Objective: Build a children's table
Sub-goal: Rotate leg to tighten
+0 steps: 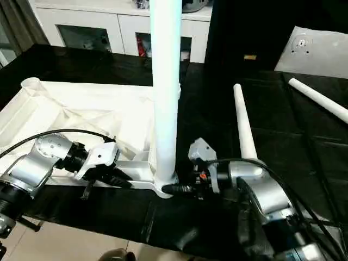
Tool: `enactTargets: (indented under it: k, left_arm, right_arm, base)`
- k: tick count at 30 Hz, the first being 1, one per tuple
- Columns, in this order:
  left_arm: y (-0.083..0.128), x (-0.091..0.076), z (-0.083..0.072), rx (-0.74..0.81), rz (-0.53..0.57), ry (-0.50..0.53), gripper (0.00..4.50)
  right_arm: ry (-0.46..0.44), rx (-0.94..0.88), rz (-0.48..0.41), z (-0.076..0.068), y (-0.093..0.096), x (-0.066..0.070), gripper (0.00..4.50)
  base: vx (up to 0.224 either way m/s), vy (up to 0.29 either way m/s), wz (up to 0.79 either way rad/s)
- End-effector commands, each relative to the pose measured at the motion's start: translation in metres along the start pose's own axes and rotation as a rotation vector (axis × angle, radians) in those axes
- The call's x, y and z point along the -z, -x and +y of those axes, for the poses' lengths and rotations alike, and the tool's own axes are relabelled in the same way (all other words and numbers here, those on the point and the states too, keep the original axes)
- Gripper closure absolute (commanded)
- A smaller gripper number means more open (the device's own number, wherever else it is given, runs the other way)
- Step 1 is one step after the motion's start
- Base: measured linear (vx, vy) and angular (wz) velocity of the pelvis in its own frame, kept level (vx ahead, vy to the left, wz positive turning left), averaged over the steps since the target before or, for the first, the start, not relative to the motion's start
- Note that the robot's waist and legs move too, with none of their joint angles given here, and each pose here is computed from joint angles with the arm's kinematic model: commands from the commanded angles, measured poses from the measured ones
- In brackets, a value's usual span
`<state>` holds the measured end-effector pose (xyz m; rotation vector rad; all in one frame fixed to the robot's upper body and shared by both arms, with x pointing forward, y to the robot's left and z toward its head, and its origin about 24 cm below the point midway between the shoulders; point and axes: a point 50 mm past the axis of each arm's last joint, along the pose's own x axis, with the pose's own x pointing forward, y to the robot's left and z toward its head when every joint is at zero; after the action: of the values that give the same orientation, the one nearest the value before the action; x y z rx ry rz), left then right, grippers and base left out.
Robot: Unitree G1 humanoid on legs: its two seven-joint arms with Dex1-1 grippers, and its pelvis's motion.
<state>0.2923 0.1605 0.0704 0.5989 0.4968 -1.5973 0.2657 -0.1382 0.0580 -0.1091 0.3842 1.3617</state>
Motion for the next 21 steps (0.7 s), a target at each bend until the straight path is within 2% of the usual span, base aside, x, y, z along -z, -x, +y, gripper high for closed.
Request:
enactTargets:
  k: [1, 3, 11, 17, 18, 20, 21]
  left_arm:
    - [-0.004, -0.003, -0.002, 0.052, 0.025, -0.038, 4.5]
    - [-0.005, -0.002, -0.002, 0.056, 0.026, -0.042, 4.5]
    - [-0.008, -0.003, -0.002, 0.049, 0.021, -0.049, 4.5]
    - [-0.013, -0.008, 0.006, -0.068, -0.033, -0.009, 4.5]
    - [-0.018, -0.014, 0.014, -0.163, -0.073, 0.042, 4.5]
    - [-0.022, -0.018, 0.018, -0.212, -0.104, 0.075, 4.5]
    - [-0.028, -0.025, 0.022, -0.267, -0.156, 0.117, 4.5]
  right_arm:
    - [0.017, 0.008, -0.01, -0.002, -0.002, -0.002, 1.52]
    - [0.021, 0.007, -0.018, -0.001, -0.005, -0.003, 1.68]
    - [0.027, -0.009, -0.028, 0.004, -0.011, -0.001, 1.79]
    - [-0.004, 0.053, -0.081, 0.008, -0.017, 0.002, 1.81]
    - [-0.031, 0.17, -0.115, 0.006, -0.023, 0.006, 1.81]
    - [-0.056, 0.241, -0.135, 0.004, -0.026, 0.008, 1.81]
    - [-0.099, 0.339, -0.158, 0.002, -0.032, 0.011, 1.81]
  base:
    - [0.0, 0.0, 0.0]
    - [0.0, 0.0, 0.0]
    - [0.0, 0.0, 0.0]
    - [0.0, 0.0, 0.0]
    - [0.0, 0.0, 0.0]
    - [0.0, 0.0, 0.0]
    - [0.0, 0.0, 0.0]
